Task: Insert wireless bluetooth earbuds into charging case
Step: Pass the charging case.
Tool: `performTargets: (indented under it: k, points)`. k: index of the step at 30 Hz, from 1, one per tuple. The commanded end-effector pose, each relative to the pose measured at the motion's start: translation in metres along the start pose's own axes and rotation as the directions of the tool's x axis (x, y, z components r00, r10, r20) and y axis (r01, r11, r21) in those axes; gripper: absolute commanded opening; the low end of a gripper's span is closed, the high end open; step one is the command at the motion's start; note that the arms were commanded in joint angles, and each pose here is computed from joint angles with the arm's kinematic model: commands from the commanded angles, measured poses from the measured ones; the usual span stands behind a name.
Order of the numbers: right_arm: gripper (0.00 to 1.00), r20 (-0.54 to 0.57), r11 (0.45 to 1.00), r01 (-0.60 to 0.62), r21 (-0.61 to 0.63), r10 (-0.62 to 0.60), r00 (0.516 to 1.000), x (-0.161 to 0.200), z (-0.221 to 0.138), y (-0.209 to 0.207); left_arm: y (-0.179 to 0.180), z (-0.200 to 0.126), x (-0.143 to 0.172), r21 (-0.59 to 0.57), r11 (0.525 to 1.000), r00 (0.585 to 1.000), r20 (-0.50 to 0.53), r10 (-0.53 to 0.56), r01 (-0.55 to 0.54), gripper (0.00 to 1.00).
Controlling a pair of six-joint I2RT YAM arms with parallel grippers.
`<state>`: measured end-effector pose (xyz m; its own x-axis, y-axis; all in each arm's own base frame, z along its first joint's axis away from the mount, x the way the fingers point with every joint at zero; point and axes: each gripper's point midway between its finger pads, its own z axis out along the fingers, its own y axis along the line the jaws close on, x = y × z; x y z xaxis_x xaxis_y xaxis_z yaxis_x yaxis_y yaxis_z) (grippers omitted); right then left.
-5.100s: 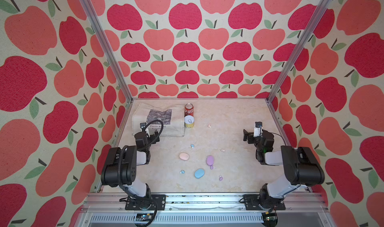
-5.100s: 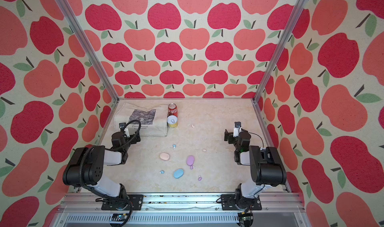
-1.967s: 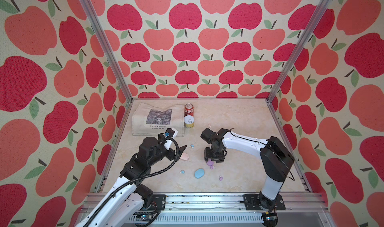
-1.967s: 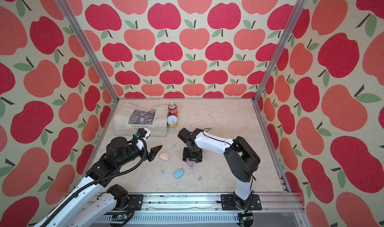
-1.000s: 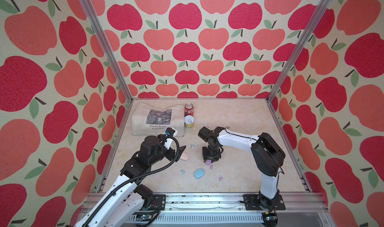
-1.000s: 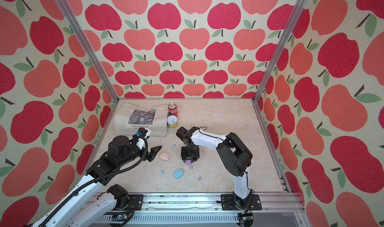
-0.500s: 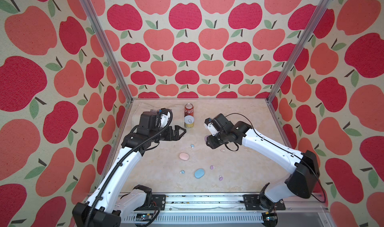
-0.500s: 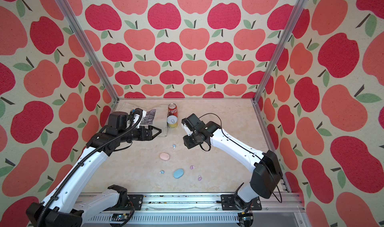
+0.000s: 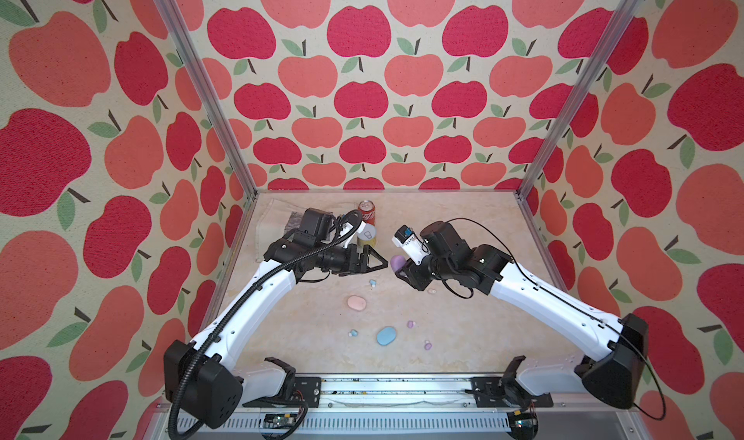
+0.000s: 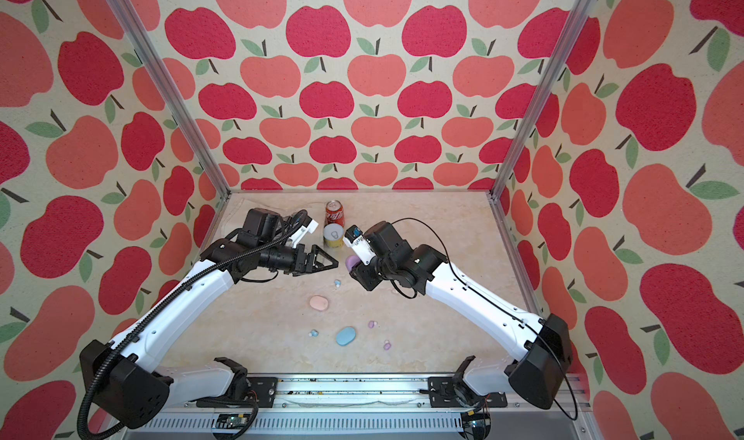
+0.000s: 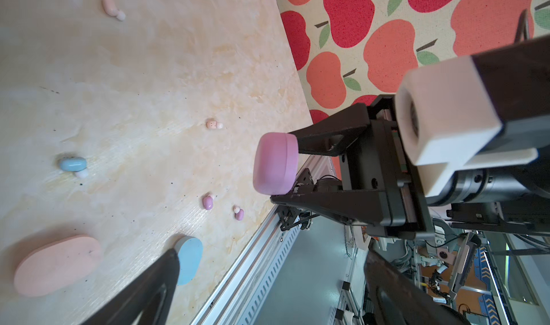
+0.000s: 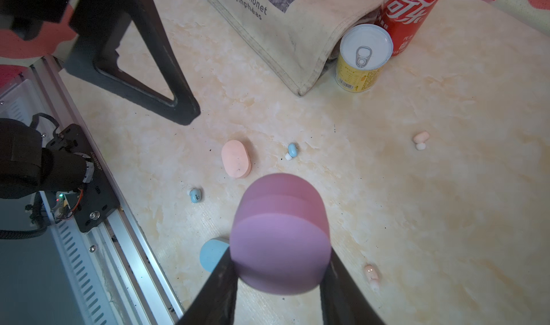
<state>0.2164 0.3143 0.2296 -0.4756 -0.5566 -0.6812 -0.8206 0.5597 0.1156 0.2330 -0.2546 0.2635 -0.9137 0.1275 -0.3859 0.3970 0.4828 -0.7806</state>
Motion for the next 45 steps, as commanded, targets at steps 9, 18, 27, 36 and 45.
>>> performTargets:
  k: [9, 18, 27, 36, 45]
  points:
    - [0.27, 0.069, 0.995, 0.049, -0.087, -0.043, 0.997, -0.016, -0.009, 0.018, -0.006, 0.023, -0.011, 0.021, 1.000, 0.999, -0.052, -0.007, 0.008, 0.84]
    - [0.27, 0.103, 0.997, 0.045, -0.065, -0.038, 0.994, -0.022, -0.012, 0.015, -0.006, 0.038, -0.011, 0.037, 0.999, 0.995, -0.093, -0.028, 0.032, 0.63]
    - [0.27, 0.122, 0.997, 0.023, -0.075, -0.013, 0.992, -0.027, -0.009, 0.014, -0.003, 0.047, -0.009, 0.028, 0.998, 0.992, -0.119, -0.046, 0.050, 0.30]
    - [0.48, 0.179, 0.962, -0.166, -0.218, 0.207, 0.962, -0.036, -0.020, 0.004, -0.002, 0.050, -0.020, 0.023, 0.988, 0.985, -0.089, -0.147, 0.150, 0.12]
    - [0.68, 0.211, 0.879, -0.277, -0.389, 0.378, 0.901, -0.044, -0.036, 0.000, 0.009, 0.053, -0.031, 0.063, 0.913, 0.913, -0.084, -0.398, 0.404, 0.06]
